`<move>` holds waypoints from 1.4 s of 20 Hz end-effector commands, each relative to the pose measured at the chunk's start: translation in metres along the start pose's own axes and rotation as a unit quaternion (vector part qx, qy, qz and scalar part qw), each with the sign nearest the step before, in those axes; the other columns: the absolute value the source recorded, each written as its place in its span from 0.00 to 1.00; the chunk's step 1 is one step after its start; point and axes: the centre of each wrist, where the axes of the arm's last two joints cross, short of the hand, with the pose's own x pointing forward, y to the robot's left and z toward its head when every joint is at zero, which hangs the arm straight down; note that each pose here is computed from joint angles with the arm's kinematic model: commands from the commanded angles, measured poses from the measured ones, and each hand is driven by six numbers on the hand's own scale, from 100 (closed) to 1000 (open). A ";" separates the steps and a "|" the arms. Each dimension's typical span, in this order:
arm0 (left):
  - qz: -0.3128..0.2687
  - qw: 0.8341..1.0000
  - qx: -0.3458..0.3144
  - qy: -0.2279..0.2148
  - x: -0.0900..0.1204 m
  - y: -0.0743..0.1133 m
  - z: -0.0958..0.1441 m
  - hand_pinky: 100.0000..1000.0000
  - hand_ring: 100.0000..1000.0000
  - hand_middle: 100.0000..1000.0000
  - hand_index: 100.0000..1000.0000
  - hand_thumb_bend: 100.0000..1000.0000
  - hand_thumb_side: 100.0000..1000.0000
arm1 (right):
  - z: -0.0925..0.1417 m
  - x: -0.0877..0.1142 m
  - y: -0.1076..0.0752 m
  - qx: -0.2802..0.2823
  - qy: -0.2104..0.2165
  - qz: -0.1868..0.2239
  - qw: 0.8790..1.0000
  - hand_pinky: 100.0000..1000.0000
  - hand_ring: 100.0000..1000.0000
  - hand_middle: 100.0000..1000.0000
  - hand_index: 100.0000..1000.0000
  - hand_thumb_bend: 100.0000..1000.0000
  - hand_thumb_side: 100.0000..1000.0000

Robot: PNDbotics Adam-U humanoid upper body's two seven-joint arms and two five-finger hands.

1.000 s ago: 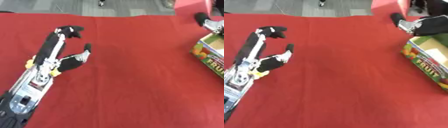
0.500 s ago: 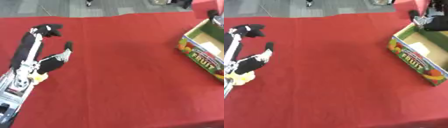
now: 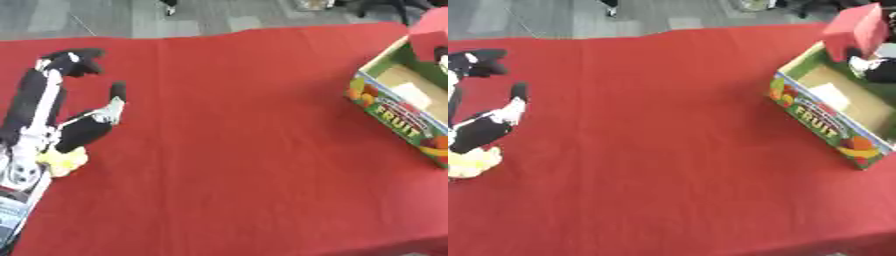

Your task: Pick up the objects with one hand, pass them to the other hand, and then place them into the box on the other side of the table.

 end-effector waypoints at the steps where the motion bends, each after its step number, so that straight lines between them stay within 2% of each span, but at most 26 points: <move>1: -0.012 1.000 0.016 -0.008 0.001 0.013 -0.002 0.70 0.64 0.53 0.79 0.15 0.30 | 0.002 -0.007 -0.024 -0.023 0.010 0.036 0.999 0.89 0.88 0.41 0.61 0.00 0.02; 5: -0.012 1.000 0.020 -0.006 0.000 0.014 -0.002 0.70 0.64 0.53 0.79 0.15 0.30 | 0.005 -0.021 -0.023 -0.024 0.024 0.055 0.998 0.91 0.92 0.49 0.69 0.00 0.06; 8: -0.013 1.000 0.021 -0.005 0.000 0.014 -0.002 0.70 0.64 0.53 0.79 0.14 0.31 | 0.006 -0.030 -0.022 -0.013 0.031 0.070 0.997 0.94 0.99 0.64 0.80 0.00 0.10; 10: -0.013 1.000 0.021 -0.004 0.000 0.014 -0.002 0.70 0.64 0.53 0.79 0.15 0.31 | 0.006 -0.034 -0.022 -0.002 0.032 0.078 0.996 0.96 1.00 0.73 0.87 0.00 0.14; 12: -0.013 1.000 0.021 -0.003 -0.001 0.014 -0.002 0.70 0.64 0.53 0.79 0.15 0.31 | 0.007 -0.037 -0.023 0.002 0.033 0.081 0.996 0.98 1.00 0.79 0.90 0.00 0.14; 17: -0.013 1.000 0.022 -0.002 -0.001 0.014 -0.002 0.70 0.64 0.53 0.79 0.15 0.32 | 0.007 -0.041 -0.025 0.001 0.040 0.089 0.995 0.99 1.00 0.82 0.91 0.00 0.14; 21: -0.013 1.000 0.022 -0.001 -0.001 0.013 -0.001 0.70 0.64 0.52 0.79 0.15 0.32 | 0.007 -0.043 -0.027 -0.004 0.049 0.094 0.994 1.00 1.00 0.84 0.94 0.00 0.20; 24: -0.012 1.000 0.021 0.000 -0.001 0.013 -0.001 0.70 0.64 0.52 0.79 0.15 0.32 | 0.008 -0.044 -0.028 -0.011 0.055 0.100 0.993 1.00 1.00 0.86 0.94 0.00 0.29; 27: -0.012 1.000 0.021 0.000 -0.001 0.013 -0.001 0.70 0.64 0.52 0.79 0.15 0.32 | 0.007 -0.045 -0.030 -0.018 0.064 0.112 0.992 1.00 1.00 0.86 0.96 0.00 0.26; 28: -0.013 1.000 0.021 0.000 -0.001 0.013 -0.001 0.70 0.64 0.52 0.79 0.15 0.32 | 0.007 -0.045 -0.031 -0.020 0.068 0.115 0.991 1.00 1.00 0.86 0.98 0.00 0.13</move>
